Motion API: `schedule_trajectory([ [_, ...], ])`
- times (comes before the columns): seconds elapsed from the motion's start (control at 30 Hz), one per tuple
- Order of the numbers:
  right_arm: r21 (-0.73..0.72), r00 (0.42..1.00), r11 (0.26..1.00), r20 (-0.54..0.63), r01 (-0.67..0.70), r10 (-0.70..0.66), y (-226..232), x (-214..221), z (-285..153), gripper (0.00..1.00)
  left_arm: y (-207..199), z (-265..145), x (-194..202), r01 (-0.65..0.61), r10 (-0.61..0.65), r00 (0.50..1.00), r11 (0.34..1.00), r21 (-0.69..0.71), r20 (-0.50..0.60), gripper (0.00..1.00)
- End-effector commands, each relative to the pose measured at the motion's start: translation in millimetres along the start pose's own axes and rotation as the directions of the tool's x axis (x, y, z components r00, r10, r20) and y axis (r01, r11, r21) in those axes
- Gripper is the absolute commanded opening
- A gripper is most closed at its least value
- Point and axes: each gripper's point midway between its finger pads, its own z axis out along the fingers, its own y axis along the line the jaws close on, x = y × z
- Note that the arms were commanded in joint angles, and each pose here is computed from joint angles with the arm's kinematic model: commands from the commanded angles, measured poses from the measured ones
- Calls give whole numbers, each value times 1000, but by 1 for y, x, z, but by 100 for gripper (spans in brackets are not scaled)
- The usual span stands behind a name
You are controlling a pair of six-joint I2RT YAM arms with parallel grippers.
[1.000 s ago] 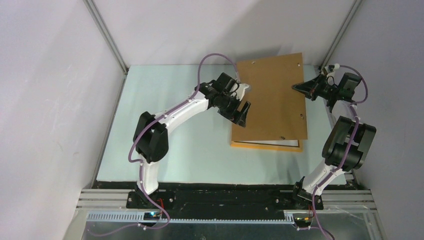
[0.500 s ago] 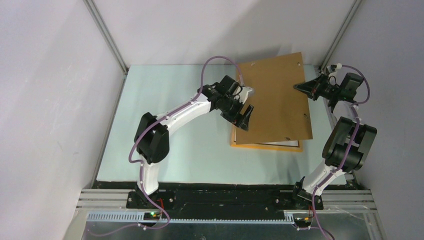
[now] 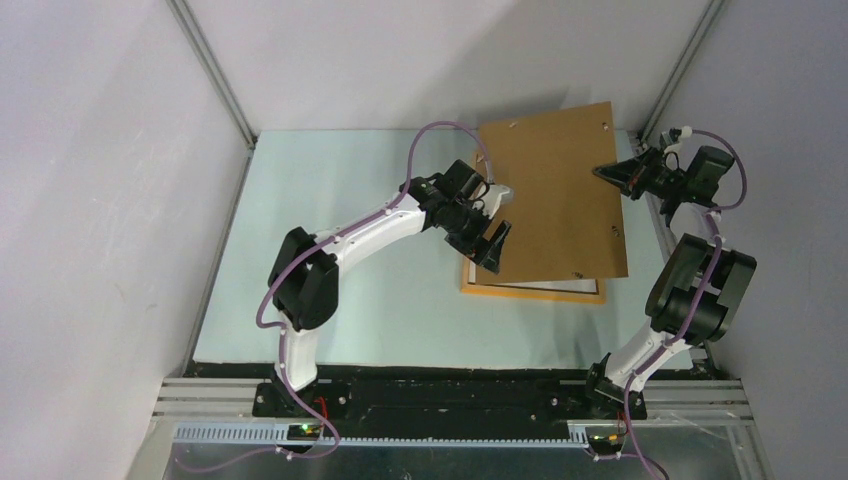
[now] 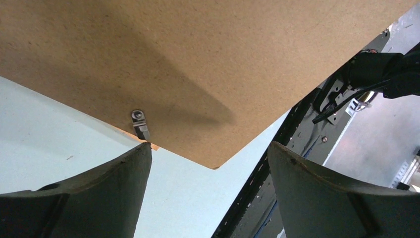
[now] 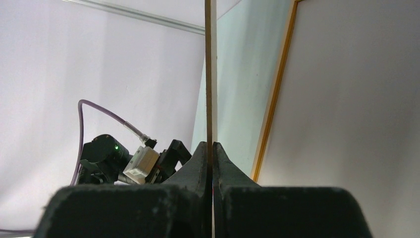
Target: Put the photo into the frame
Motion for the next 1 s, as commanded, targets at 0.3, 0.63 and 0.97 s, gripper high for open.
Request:
schedule_trajectory([
  [0.3, -22, 999, 999, 13, 45, -45, 14, -6, -7, 0, -21, -35, -10, -95, 95, 992, 995, 2, 84, 91],
  [0.63, 0, 999, 1000, 33, 21, -21, -6, -13, -9, 0, 33, -93, -20, -27, 63, 979, 983, -184, 195, 93],
  [0.97, 10, 999, 1000, 51, -19, 18, -41, -21, 1, 0, 87, -153, -20, 112, -29, 949, 961, -252, 313, 92],
])
